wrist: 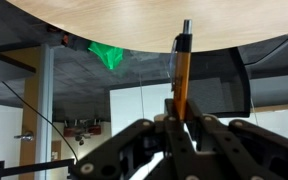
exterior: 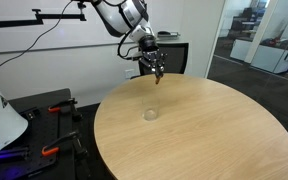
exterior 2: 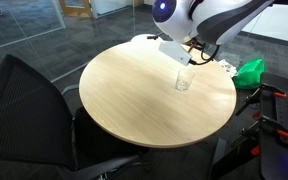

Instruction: Pick up the pen from the table and put it in the glass cup.

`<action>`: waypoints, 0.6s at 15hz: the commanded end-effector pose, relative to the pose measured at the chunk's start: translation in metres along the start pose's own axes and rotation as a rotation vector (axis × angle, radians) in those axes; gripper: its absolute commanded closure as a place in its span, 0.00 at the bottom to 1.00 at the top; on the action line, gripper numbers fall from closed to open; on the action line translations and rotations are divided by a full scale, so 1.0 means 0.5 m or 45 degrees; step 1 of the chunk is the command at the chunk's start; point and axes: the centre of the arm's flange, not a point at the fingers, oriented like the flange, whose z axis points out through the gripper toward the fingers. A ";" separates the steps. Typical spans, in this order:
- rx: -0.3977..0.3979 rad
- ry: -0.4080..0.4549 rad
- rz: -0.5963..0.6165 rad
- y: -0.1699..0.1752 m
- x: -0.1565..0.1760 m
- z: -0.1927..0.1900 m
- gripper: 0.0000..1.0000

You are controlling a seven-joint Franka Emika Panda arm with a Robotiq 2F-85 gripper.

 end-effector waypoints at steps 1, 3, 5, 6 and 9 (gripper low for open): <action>-0.041 0.101 -0.028 -0.005 -0.032 0.000 0.96; -0.064 0.142 -0.054 -0.001 -0.050 0.005 0.96; -0.085 0.179 -0.077 0.001 -0.065 0.009 0.96; -0.092 0.192 -0.089 0.001 -0.072 0.011 0.96; -0.112 0.217 -0.132 -0.001 -0.102 0.019 0.96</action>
